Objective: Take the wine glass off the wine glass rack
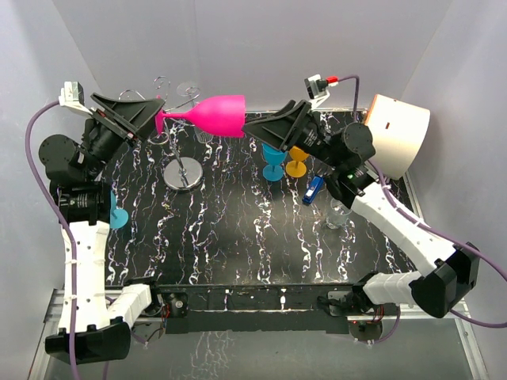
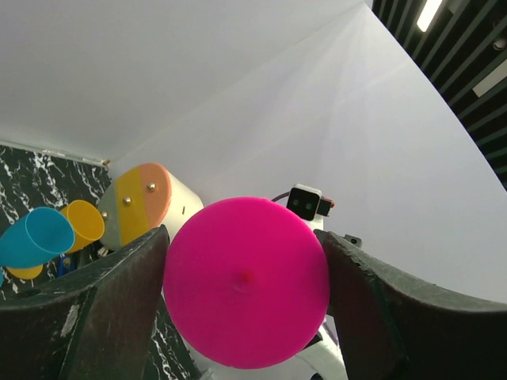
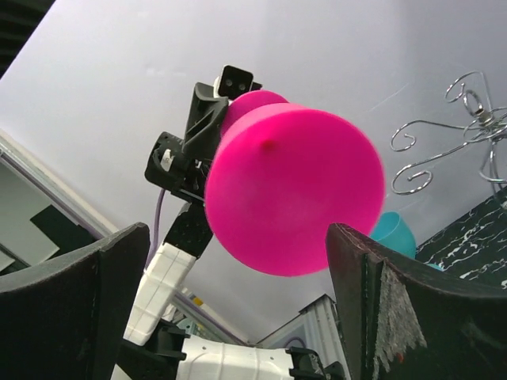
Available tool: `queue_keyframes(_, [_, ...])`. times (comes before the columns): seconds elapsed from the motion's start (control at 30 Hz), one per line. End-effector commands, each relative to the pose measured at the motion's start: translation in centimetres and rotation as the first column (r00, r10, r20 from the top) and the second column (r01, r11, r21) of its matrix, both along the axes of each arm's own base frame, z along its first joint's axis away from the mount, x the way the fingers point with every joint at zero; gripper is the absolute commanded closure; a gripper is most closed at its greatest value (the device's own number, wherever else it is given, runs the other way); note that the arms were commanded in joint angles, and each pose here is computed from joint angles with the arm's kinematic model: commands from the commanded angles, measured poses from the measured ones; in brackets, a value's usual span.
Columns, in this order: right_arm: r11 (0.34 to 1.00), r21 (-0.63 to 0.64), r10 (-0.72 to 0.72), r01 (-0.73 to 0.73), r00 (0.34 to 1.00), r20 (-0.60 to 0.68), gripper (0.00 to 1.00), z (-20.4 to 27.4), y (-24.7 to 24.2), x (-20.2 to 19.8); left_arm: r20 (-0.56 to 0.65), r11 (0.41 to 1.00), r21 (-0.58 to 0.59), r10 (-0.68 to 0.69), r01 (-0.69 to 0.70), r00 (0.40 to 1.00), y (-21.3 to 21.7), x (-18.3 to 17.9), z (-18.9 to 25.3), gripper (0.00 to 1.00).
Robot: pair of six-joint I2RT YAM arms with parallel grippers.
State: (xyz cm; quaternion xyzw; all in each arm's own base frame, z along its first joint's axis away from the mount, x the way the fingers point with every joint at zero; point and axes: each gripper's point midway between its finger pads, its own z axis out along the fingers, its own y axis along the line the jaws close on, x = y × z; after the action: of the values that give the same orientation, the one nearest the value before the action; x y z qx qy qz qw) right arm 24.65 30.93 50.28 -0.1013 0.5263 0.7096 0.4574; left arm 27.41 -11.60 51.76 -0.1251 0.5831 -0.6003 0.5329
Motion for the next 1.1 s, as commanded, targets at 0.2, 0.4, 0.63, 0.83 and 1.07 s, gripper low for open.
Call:
queue_keyframes(0.2, [0.997,0.076,-0.003,-0.004,0.996,0.089,0.29,2.7,1.3,-2.1,-0.029,1.000,0.013,-0.028,0.028,0.999,-0.4,-1.4,-2.1,0.74])
queue_keyframes(0.4, [0.998,0.064,0.019,-0.023,0.997,0.073,0.68,1.6,2.3,-2.1,-0.058,0.999,0.017,-0.034,0.035,0.998,-0.5,-1.8,-3.4,0.74])
queue_keyframes(0.63, [1.000,0.025,0.009,-0.010,1.000,0.030,1.00,-0.8,2.3,-2.0,-0.114,0.998,0.030,-0.053,0.057,0.992,-0.8,-1.9,-5.1,0.58])
queue_keyframes(0.83, [0.985,-0.147,-0.090,0.087,0.996,-0.014,1.00,-6.5,1.1,-1.8,-0.156,0.991,0.133,0.001,0.020,0.988,-0.4,-1.7,-7.0,0.07])
queue_keyframes(1.07, [0.749,-0.618,-0.373,0.240,0.923,-0.094,1.00,-21.4,-4.7,-1.3,-0.176,0.883,0.449,0.240,-0.140,0.955,2.8,-1.9,-9.6,0.01])
